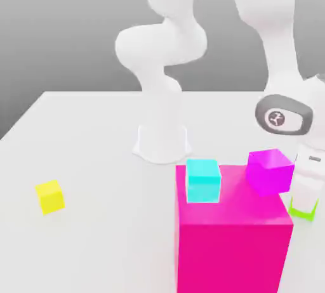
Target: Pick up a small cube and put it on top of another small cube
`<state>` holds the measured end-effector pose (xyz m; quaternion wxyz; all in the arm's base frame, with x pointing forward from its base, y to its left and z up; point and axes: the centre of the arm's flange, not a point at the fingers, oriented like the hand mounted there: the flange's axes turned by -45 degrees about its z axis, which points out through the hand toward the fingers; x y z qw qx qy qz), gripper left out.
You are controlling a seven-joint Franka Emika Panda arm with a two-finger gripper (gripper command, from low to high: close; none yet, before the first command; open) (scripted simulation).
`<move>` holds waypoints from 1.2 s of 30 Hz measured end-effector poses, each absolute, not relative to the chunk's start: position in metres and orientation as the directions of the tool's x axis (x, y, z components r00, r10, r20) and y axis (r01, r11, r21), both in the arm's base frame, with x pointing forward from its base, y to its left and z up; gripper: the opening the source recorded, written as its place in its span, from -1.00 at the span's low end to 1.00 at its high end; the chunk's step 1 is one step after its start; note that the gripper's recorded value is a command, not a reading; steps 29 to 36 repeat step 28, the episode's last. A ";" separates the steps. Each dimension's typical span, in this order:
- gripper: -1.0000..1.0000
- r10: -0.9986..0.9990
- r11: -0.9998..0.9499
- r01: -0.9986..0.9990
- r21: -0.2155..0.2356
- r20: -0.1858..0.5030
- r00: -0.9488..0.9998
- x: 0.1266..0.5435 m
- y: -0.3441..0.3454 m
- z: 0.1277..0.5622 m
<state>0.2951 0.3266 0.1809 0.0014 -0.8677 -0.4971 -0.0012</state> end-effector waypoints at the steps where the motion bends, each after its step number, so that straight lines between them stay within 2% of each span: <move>1: -1.00 0.863 -0.505 0.863 0.000 0.002 0.505 0.295 0.326 0.190; 4: -1.00 0.848 -0.529 0.847 0.041 -0.017 0.530 0.328 0.315 0.222; 8: -1.00 0.809 -0.583 0.807 0.094 -0.017 0.587 0.388 0.291 0.285; 13: -1.00 0.770 -0.634 0.764 0.118 0.007 0.638 0.437 0.256 0.383; 15: -1.00 0.763 -0.643 0.759 0.106 0.006 0.646 0.446 0.235 0.415; 18: -1.00 0.759 -0.649 0.758 0.060 -0.007 0.651 0.450 0.196 0.451; 21: -1.00 0.778 -0.628 0.778 0.005 -0.007 0.628 0.444 0.176 0.450; 24: -1.00 0.784 -0.620 0.784 -0.004 0.001 0.620 0.443 0.175 0.410; 25: 1.00 0.785 -0.620 0.785 -0.005 0.001 0.620 0.442 0.174 0.399; 36: 1.00 0.785 -0.620 0.785 -0.005 0.001 0.620 0.442 0.174 0.399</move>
